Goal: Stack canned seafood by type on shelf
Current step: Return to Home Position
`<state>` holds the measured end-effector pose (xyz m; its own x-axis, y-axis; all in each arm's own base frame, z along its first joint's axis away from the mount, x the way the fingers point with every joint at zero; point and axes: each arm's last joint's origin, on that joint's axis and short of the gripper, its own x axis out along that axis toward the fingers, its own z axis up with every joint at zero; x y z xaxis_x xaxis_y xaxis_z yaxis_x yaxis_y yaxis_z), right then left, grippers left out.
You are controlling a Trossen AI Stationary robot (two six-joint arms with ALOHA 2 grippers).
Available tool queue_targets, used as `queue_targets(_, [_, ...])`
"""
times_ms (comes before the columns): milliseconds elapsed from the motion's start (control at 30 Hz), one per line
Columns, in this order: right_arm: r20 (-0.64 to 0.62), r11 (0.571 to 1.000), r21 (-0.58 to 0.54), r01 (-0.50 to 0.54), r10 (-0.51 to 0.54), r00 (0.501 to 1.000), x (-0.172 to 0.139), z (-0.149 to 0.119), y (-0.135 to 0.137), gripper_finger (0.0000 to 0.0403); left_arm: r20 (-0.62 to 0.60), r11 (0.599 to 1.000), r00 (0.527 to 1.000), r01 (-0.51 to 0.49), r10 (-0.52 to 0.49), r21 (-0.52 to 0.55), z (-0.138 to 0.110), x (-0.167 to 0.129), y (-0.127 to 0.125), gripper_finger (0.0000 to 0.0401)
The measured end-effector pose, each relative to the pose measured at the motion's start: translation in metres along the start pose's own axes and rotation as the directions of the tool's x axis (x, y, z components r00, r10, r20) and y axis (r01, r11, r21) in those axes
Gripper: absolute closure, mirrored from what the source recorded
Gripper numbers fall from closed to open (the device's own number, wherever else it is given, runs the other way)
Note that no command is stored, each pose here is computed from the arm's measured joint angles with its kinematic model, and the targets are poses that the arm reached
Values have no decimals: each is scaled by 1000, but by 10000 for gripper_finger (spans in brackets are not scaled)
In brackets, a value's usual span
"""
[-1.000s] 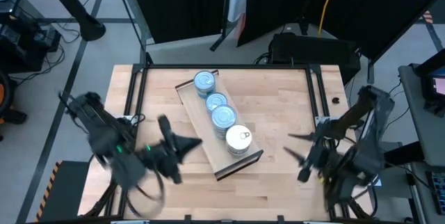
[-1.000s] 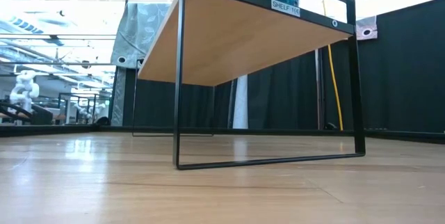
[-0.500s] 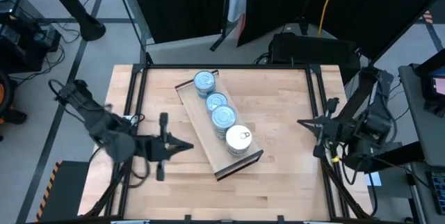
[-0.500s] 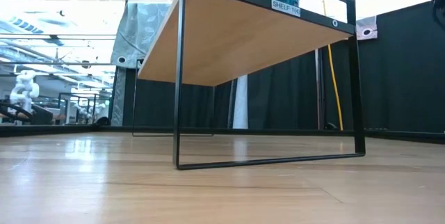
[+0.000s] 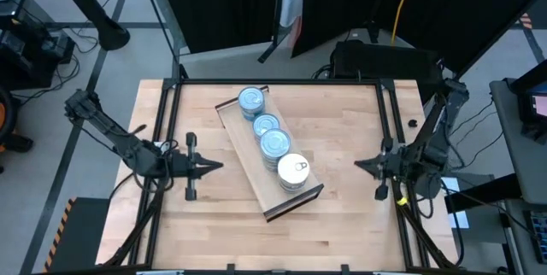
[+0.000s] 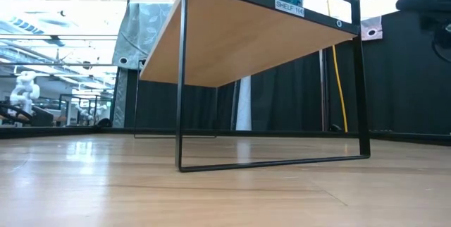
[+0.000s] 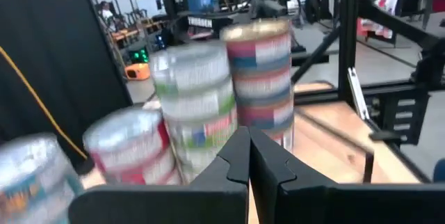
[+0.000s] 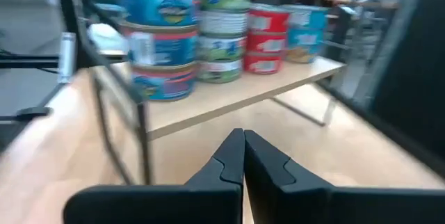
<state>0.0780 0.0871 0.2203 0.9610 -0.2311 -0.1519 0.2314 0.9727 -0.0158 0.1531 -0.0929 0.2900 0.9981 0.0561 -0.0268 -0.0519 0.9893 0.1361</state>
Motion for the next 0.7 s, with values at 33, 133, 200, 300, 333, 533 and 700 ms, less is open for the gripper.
queue_targets(33, [7, 1000, 10, -26, 26, 1000, 1, -5, 2, 403, 5, 1000, 1000, 4, -3, -7, -10, -3, 2, 401])
queue_targets(133, [40, 995, 29, -99, 98, 994, 6, -20, 7, 403, 56, 999, 998, 18, -16, -47, -33, -11, 5, 401])
queue_targets(200, [73, 988, 37, -148, 145, 987, 9, -31, 8, 403, 56, 999, 998, 19, -17, -47, -51, -15, 6, 401])
queue_targets(300, [142, 973, 52, -223, 214, 966, 15, -46, 4, 402, 82, 997, 997, 19, -13, -69, -68, -20, 9, 401])
queue_targets(333, [162, 969, 46, -242, 232, 959, 17, -50, 2, 402, 94, 997, 996, 18, -11, -79, -72, -22, 9, 401])
queue_targets(533, [228, 967, -18, -254, 251, 941, 28, -38, -4, 402, 119, 992, 993, 15, 0, -128, -97, -30, 14, 401])
queue_targets(700, [258, 967, -37, -251, 252, 933, 37, -33, -11, 402, 126, 990, 992, -14, 32, -140, -106, -35, 18, 401])
